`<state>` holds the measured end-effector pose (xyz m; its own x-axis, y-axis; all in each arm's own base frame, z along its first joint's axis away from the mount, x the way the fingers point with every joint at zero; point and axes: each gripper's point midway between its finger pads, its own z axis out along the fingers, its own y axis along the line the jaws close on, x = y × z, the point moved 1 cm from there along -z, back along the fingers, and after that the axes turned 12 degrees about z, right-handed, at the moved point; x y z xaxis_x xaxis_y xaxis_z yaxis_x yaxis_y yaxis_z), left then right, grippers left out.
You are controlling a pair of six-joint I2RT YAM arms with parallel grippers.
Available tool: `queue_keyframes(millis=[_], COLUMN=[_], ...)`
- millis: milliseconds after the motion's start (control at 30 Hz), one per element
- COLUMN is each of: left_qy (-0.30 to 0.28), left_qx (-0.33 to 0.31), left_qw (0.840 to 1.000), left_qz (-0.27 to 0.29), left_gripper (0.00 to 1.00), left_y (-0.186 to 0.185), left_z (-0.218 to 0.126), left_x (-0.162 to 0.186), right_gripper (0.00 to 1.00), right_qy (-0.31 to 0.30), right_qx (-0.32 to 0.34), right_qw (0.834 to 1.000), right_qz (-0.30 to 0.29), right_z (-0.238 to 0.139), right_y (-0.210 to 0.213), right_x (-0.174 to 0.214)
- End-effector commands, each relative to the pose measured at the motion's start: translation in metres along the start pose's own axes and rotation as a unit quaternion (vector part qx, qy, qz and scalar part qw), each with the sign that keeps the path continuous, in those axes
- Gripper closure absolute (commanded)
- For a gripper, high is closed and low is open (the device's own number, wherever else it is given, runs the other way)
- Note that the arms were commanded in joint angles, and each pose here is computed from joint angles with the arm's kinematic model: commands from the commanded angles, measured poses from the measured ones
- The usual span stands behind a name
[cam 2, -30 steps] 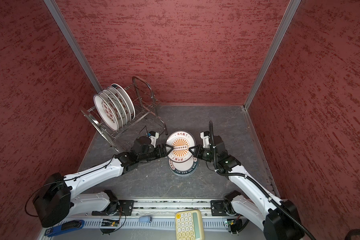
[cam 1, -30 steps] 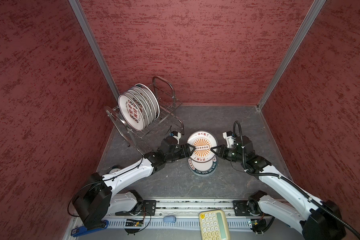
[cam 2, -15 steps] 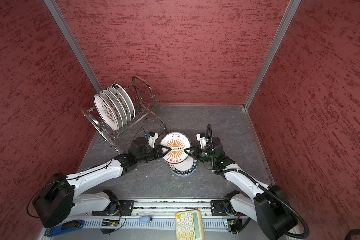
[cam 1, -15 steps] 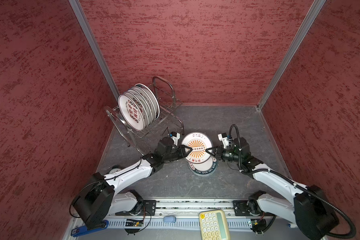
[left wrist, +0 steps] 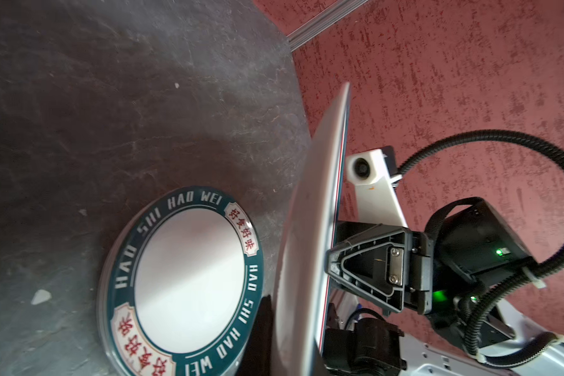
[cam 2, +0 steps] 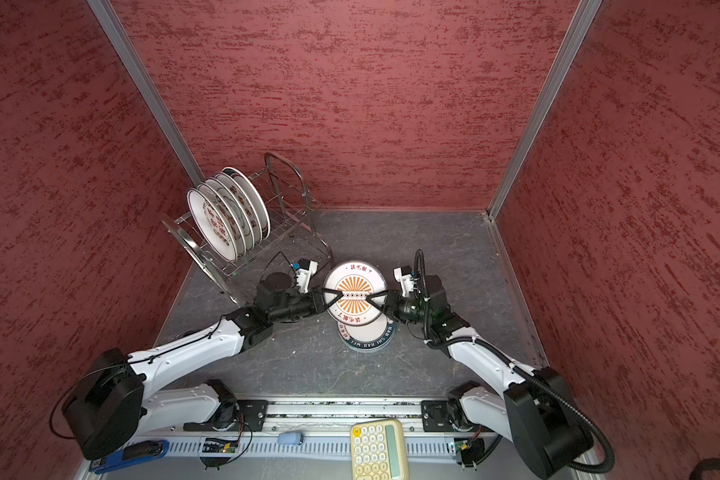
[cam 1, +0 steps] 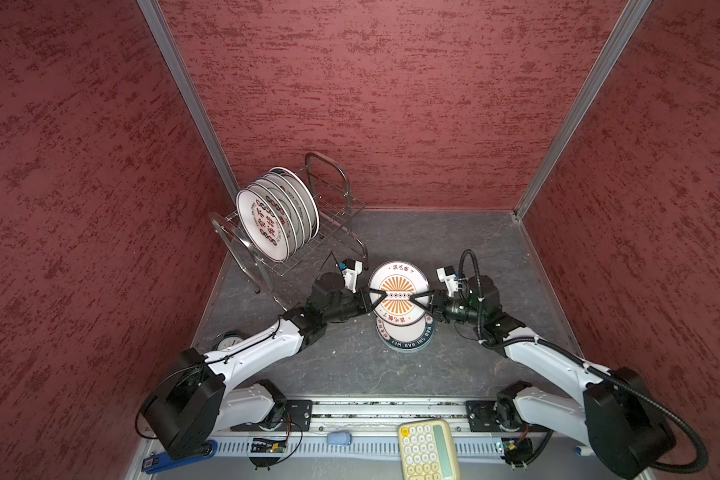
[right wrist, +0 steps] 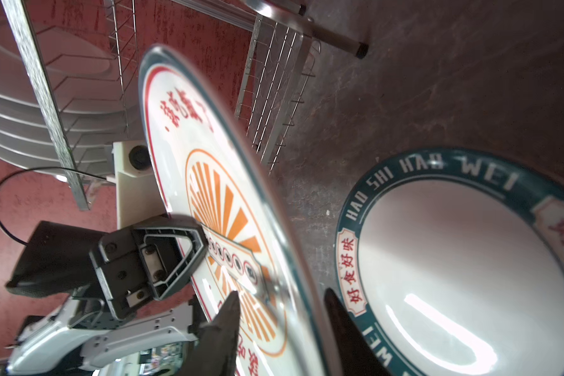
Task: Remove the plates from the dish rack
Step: 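Grasp the plate's rim with the left gripper while right gripper releases it, then lower the plate onto the stack with left gripper while right gripper withdraws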
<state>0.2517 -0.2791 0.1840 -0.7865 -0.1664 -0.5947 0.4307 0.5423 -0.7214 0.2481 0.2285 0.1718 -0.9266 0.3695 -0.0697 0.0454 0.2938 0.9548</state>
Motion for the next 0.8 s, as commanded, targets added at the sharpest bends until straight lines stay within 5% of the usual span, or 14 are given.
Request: queue_keyframes(millis=[0,167,333,533,767], left_qy=[0.018,0.026,0.043,0.072,0.095], left_qx=[-0.012,-0.043,-0.084,-0.139,-0.162], left_qw=[1.0,0.999,0.995,0.987,0.98], left_qz=[0.007,0.004,-0.021,-0.046,-0.063], left_gripper=[0.96,0.99,1.0,1.0,1.0], left_y=[0.006,0.011,0.023,0.041,0.052], left_z=[-0.003,-0.015,-0.025,-0.025,-0.012], left_x=[0.011,0.012,0.017,0.027,0.033], right_gripper=[0.39,0.19,0.02,0.01,0.01], right_qy=[0.0,-0.035,-0.124,-0.21,-0.22], right_qx=[-0.031,0.022,0.184,0.328,0.348], right_qw=[0.999,0.998,0.973,0.918,0.908], right_qz=[-0.039,-0.042,-0.062,-0.073,-0.074], right_z=[-0.002,-0.012,-0.041,-0.084,-0.09], right_y=[0.023,0.013,-0.015,-0.036,-0.045], right_x=[-0.001,-0.013,-0.041,-0.065,-0.066])
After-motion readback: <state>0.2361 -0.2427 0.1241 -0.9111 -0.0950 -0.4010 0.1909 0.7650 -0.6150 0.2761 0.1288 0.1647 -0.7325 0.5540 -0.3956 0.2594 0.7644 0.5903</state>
